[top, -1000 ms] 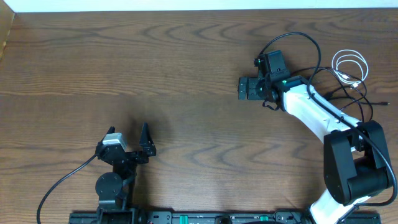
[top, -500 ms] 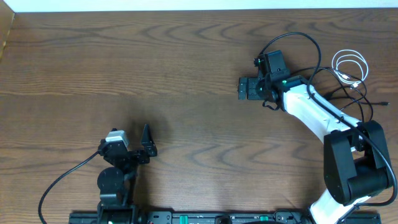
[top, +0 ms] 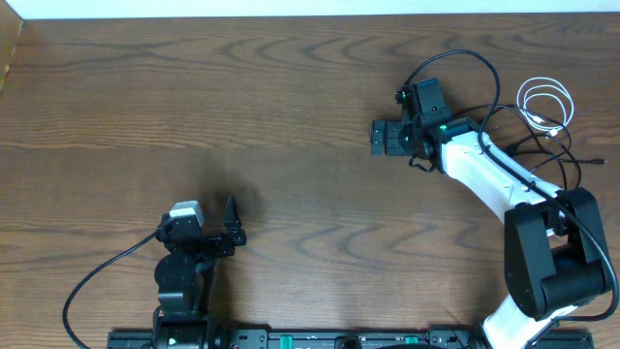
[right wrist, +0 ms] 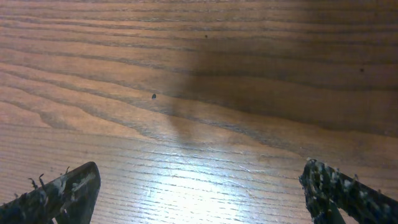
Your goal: Untangle cables
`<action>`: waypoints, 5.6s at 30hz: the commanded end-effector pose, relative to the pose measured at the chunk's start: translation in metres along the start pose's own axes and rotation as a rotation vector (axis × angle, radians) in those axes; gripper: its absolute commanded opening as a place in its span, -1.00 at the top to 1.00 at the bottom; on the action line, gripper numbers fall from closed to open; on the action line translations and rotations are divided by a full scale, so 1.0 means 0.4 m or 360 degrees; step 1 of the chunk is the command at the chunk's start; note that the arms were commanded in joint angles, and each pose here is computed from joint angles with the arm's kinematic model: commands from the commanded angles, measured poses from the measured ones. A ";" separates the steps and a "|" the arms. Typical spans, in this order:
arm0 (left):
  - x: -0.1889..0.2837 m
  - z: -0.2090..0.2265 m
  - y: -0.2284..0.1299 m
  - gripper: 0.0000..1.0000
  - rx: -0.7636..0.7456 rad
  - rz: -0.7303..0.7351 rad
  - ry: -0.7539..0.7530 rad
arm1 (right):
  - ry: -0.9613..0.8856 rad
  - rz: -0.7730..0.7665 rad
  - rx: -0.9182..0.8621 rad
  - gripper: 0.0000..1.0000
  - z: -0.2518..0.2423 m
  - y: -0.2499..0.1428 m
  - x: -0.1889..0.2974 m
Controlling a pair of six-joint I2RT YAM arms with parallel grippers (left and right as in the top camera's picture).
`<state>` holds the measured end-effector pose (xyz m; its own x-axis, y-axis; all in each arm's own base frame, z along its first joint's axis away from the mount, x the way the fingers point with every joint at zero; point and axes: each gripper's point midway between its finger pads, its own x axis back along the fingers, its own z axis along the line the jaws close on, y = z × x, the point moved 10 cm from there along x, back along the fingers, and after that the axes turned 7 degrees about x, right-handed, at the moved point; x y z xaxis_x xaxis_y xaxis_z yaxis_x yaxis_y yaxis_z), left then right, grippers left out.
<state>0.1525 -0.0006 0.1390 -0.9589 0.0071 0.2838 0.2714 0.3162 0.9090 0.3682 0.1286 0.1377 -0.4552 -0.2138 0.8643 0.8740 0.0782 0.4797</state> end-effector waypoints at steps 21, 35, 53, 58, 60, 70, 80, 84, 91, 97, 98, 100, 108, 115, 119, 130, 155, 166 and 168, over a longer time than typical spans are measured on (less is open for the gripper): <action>-0.003 0.009 -0.029 -0.97 -0.0016 0.0096 0.0030 | 0.0025 -0.0018 0.0012 -0.99 0.017 0.000 0.014; -0.003 0.009 -0.029 -0.97 -0.0016 0.0095 0.0030 | -0.0022 -0.0534 0.0012 -0.99 0.026 0.043 0.395; -0.003 0.009 -0.029 -0.97 -0.0016 0.0096 0.0030 | 0.0024 -0.1150 0.0049 -0.99 0.002 -0.122 0.806; -0.003 0.009 -0.029 -0.97 -0.0016 0.0096 0.0030 | -0.0025 -0.1178 0.0005 -0.99 -0.032 -0.173 0.769; -0.003 0.009 -0.029 -0.97 -0.0016 0.0096 0.0029 | -0.0026 -0.1248 -0.0011 -0.99 -0.044 -0.193 0.751; -0.003 0.009 -0.029 -0.97 -0.0016 0.0095 0.0030 | 0.0053 -0.1732 -0.0009 -0.99 -0.091 -0.305 0.617; -0.003 0.009 -0.029 -0.97 -0.0016 0.0096 0.0030 | 0.0086 -0.2265 0.0090 -0.99 -0.126 -0.386 0.571; -0.003 0.009 -0.029 -0.97 -0.0016 0.0096 0.0030 | 0.0069 -0.2357 0.0137 -0.99 -0.136 -0.412 0.551; -0.003 0.009 -0.029 -0.97 -0.0016 0.0096 0.0030 | -0.0097 -0.2200 0.0312 -0.98 -0.146 -0.425 0.504; -0.003 0.009 -0.029 -0.97 -0.0016 0.0095 0.0030 | -0.0273 -0.1821 0.0492 -0.98 -0.163 -0.449 0.424; -0.003 0.009 -0.029 -0.97 -0.0016 0.0096 0.0030 | -0.0284 -0.1736 0.0508 -0.99 -0.166 -0.457 0.406; -0.003 0.009 -0.029 -0.97 -0.0016 0.0095 0.0030 | -0.0309 -0.1597 0.0502 -0.99 -0.174 -0.473 0.380; -0.003 0.009 -0.029 -0.96 -0.0016 0.0096 0.0030 | -0.0467 -0.1549 0.0407 -0.98 -0.194 -0.477 0.375; -0.003 0.009 -0.029 -0.97 -0.0016 0.0096 0.0030 | -0.0460 -0.1554 0.0410 -0.99 -0.193 -0.477 0.376; -0.003 0.009 -0.029 -0.97 -0.0016 0.0096 0.0030 | -0.0459 -0.1554 0.0411 -0.98 -0.193 -0.477 0.376; -0.003 0.009 -0.029 -0.96 -0.0016 0.0095 0.0030 | -0.0460 -0.1553 0.0411 -0.98 -0.193 -0.477 0.376; 0.027 -0.010 0.027 -0.97 -0.0017 -0.0213 -0.0072 | -0.0460 -0.1552 0.0410 -0.98 -0.193 -0.477 0.376; 0.028 -0.022 0.022 -0.97 -0.0195 -0.0198 -0.0106 | -0.0460 -0.1552 0.0410 -0.98 -0.193 -0.477 0.376; 0.028 -0.027 0.020 -0.97 -0.0249 -0.0195 -0.0125 | -0.0460 -0.1552 0.0410 -0.98 -0.193 -0.477 0.376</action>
<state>0.1455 -0.0055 0.1627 -0.9937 0.0386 0.1056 0.1120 0.2564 0.9601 0.1466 0.0079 0.1647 -0.9944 -0.0761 0.0729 0.0567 0.1965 0.9789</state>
